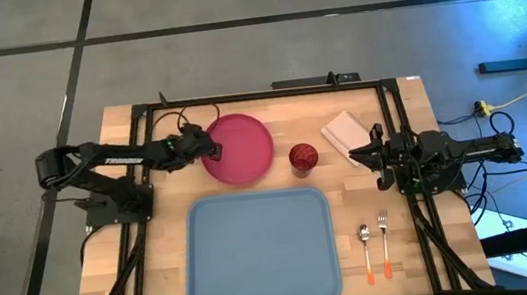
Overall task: Pick and place plate/cup/fork/spoon on tray
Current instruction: Put the pink plate on the blue tray
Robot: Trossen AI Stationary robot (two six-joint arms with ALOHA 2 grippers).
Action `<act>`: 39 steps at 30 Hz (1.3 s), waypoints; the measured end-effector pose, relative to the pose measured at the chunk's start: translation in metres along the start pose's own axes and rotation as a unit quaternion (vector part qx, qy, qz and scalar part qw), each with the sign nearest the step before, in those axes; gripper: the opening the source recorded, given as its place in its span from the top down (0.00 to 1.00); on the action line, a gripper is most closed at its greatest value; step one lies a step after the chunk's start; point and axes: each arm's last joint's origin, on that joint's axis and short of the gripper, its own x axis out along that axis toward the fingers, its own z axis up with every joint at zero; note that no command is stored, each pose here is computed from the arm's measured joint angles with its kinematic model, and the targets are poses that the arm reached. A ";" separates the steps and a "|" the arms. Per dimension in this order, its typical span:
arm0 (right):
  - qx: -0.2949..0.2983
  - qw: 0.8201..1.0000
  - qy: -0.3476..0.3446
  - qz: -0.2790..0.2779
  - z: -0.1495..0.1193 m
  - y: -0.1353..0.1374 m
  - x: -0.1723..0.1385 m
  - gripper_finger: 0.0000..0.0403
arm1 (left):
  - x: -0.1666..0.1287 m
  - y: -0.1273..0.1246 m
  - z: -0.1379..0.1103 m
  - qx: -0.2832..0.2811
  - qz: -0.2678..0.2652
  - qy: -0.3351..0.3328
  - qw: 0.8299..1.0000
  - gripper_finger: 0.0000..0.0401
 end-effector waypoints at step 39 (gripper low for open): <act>0.000 1.000 0.006 -0.001 -0.001 0.000 0.000 0.86 | -0.112 -0.068 -0.073 0.001 -0.372 0.114 0.921 0.99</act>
